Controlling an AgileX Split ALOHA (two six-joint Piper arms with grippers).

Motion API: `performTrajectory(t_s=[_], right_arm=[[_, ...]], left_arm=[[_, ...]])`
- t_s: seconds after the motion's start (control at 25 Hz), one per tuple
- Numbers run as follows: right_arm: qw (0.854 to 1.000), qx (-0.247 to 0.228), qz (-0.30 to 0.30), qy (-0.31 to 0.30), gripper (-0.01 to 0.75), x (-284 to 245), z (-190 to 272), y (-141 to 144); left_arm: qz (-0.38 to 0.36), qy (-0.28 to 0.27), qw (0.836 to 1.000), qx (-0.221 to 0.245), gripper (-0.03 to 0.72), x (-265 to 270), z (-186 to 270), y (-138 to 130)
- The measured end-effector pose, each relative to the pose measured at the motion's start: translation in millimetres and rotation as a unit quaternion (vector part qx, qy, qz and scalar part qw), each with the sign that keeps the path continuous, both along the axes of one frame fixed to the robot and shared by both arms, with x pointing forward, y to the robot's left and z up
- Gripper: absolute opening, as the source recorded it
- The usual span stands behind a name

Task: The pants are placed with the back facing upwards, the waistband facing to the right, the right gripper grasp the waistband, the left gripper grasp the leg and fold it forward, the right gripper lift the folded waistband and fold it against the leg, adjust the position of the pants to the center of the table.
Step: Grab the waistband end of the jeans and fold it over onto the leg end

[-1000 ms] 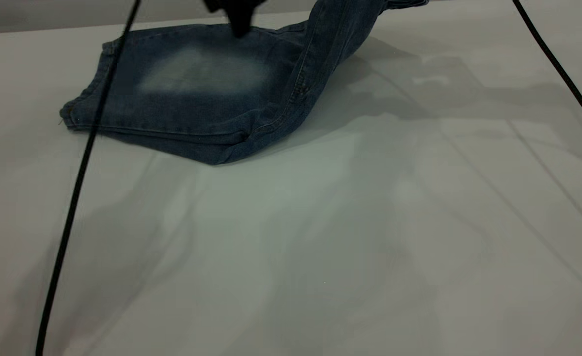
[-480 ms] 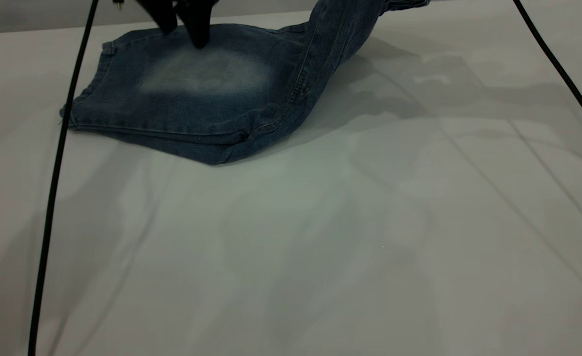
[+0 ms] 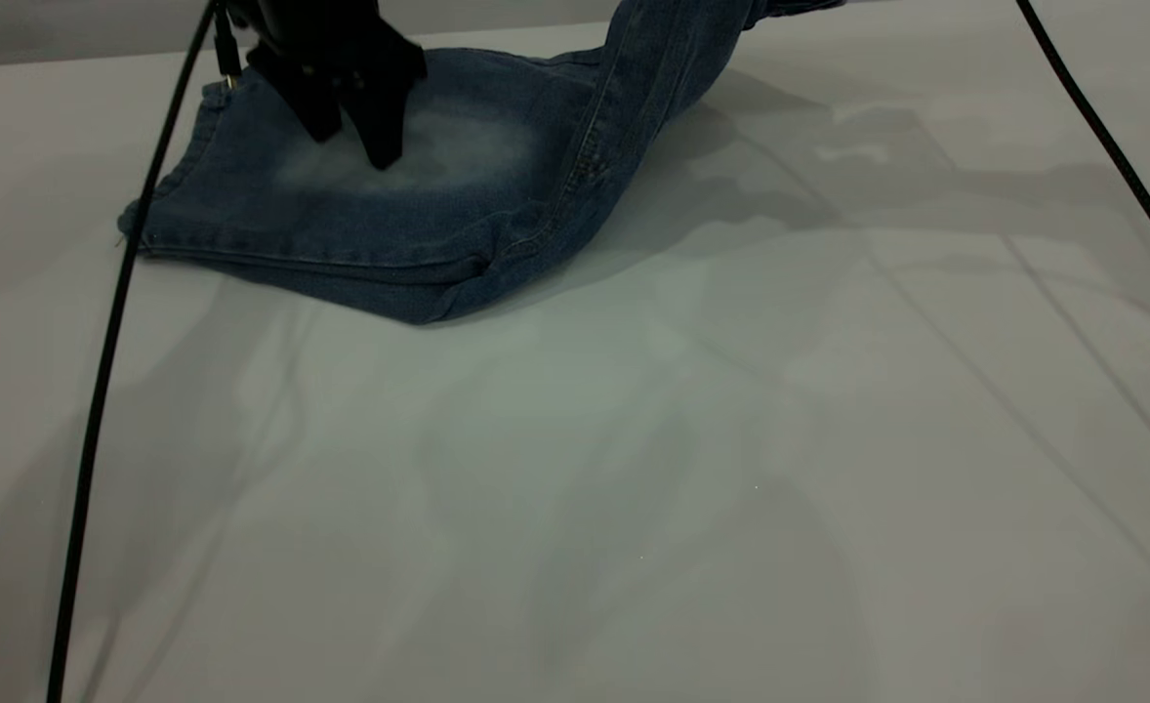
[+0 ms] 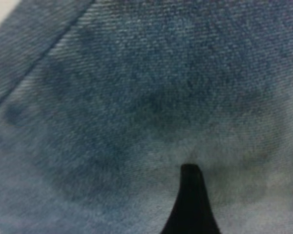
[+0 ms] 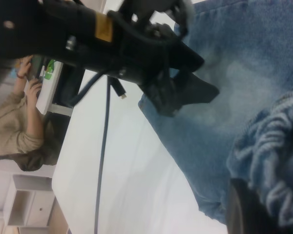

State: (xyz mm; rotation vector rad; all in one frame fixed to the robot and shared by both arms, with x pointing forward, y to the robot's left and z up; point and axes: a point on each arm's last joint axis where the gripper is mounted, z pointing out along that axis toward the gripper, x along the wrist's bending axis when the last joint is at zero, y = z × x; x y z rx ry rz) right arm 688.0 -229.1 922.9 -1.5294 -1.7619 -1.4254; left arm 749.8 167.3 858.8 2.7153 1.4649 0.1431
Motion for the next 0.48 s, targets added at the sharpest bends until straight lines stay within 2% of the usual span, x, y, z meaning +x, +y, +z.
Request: performTrajectory(t_s=[0.32, 0.48], right_arm=[[1.000, 0.015, 0.004, -0.001, 0.058, -1, 4, 2], [1.000, 0.019, 0.012, -0.017, 0.058, -3, 19, 11]], left_arm=[[0.001, 0.013, 1.000, 0.002, 0.504, -1, -15, 0], [0.001, 0.013, 1.000, 0.002, 0.504, -1, -15, 0]])
